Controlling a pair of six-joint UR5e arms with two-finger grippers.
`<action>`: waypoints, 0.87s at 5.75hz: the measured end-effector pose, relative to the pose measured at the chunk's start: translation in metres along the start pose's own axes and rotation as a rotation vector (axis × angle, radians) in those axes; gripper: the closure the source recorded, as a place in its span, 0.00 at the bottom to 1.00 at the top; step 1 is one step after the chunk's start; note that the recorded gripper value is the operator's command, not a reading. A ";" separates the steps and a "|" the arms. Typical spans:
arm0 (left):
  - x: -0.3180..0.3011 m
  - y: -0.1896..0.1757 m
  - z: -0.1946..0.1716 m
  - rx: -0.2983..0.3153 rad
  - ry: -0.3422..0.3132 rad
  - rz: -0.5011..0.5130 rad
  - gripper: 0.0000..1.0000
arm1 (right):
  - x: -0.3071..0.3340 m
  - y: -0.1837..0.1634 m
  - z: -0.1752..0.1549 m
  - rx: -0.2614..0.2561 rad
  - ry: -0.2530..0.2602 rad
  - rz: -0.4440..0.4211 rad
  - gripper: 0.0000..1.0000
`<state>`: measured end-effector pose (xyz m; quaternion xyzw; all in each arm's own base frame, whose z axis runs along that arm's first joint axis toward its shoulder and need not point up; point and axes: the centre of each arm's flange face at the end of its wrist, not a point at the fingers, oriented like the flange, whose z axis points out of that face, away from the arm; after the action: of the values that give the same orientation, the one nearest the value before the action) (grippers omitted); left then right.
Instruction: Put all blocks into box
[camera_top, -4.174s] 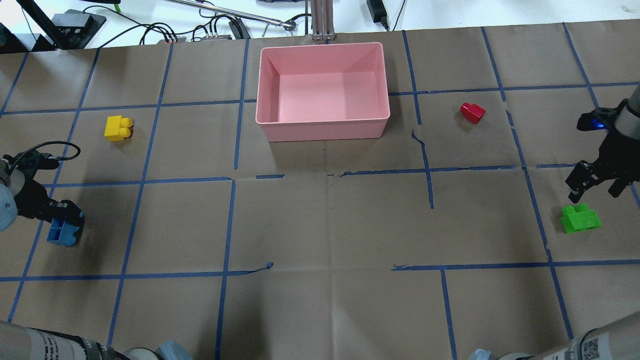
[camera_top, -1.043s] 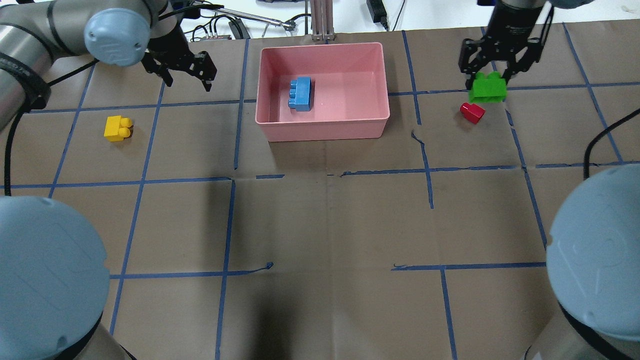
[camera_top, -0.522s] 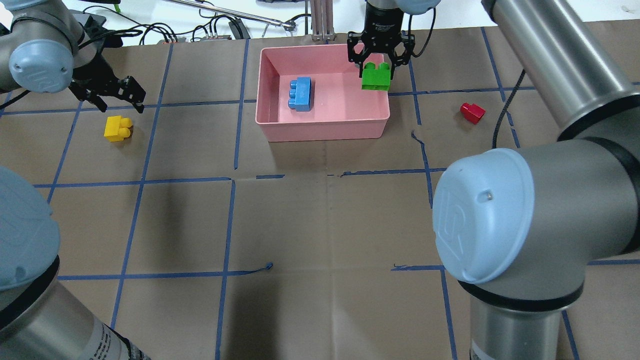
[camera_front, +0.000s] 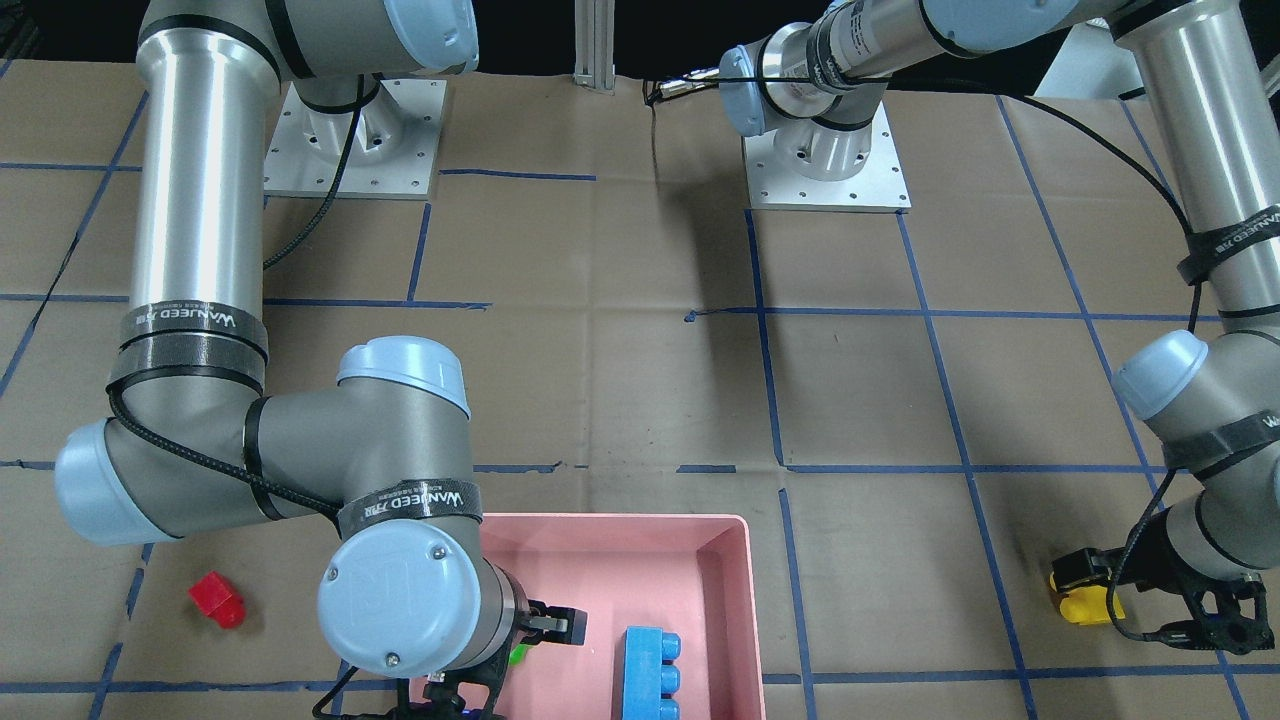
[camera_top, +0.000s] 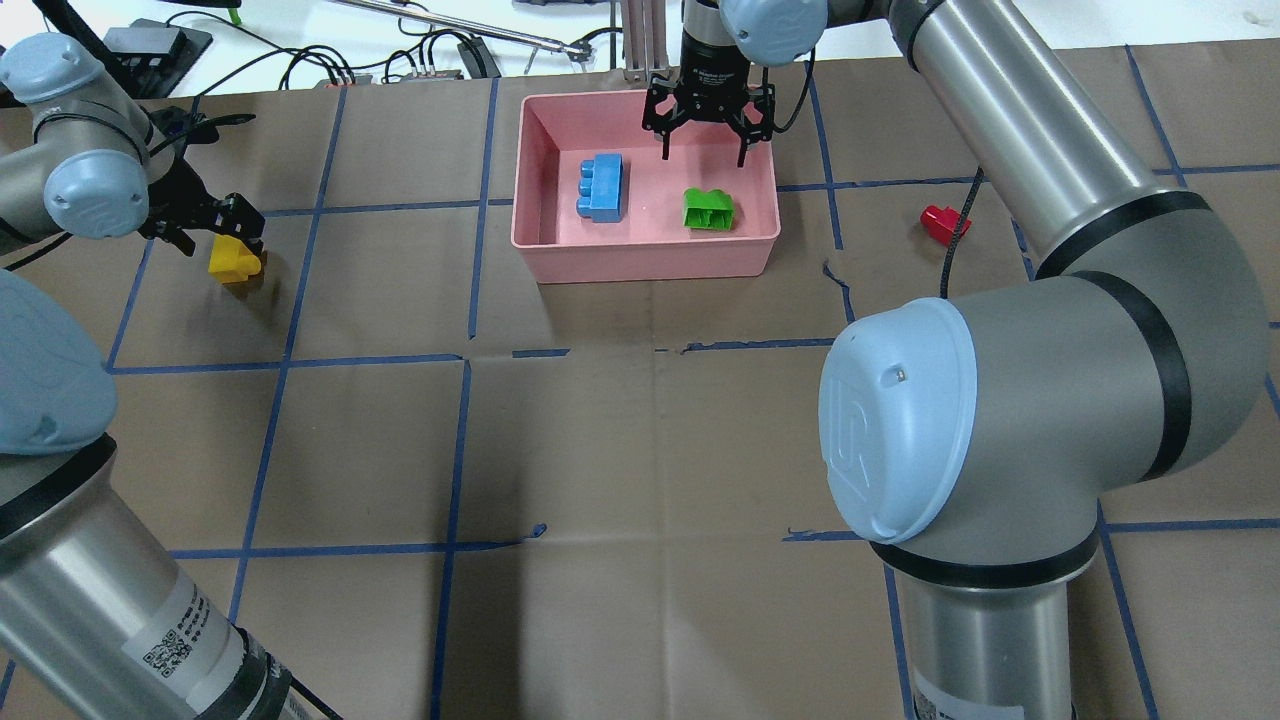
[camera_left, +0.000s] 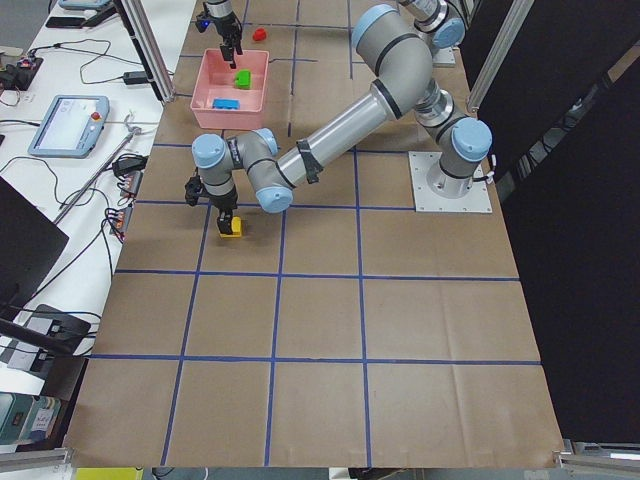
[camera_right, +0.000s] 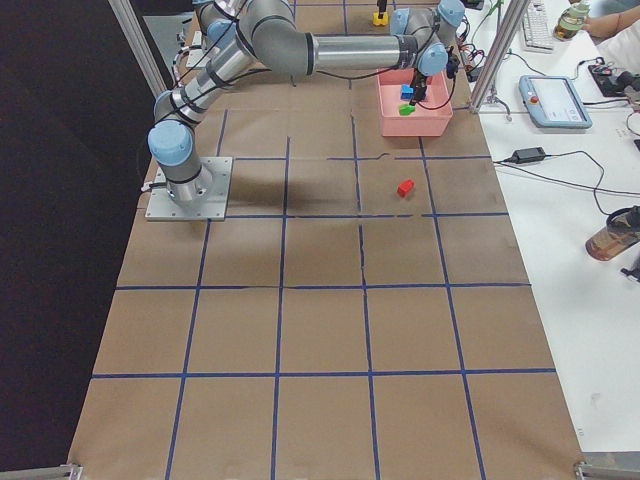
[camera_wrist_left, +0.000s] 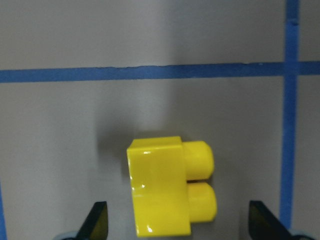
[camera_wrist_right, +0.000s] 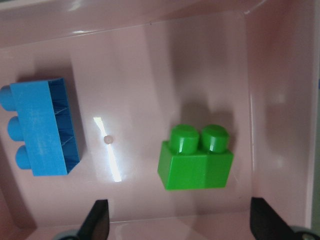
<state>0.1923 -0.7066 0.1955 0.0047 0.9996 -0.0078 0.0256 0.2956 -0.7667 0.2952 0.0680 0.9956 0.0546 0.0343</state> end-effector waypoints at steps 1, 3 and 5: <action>-0.003 -0.002 0.007 0.005 -0.001 -0.004 0.01 | 0.006 0.010 -0.026 -0.002 0.003 0.002 0.00; -0.002 -0.003 0.012 0.006 -0.001 -0.004 0.09 | 0.054 0.023 -0.084 -0.024 0.015 -0.060 0.00; -0.001 -0.001 0.017 -0.003 0.004 -0.002 0.46 | 0.149 -0.005 -0.103 -0.028 0.012 -0.279 0.00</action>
<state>0.1938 -0.7076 0.1788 0.0036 0.9997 -0.0063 0.0238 0.1399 -0.7622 0.3880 -0.0719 0.9947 0.0635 0.0365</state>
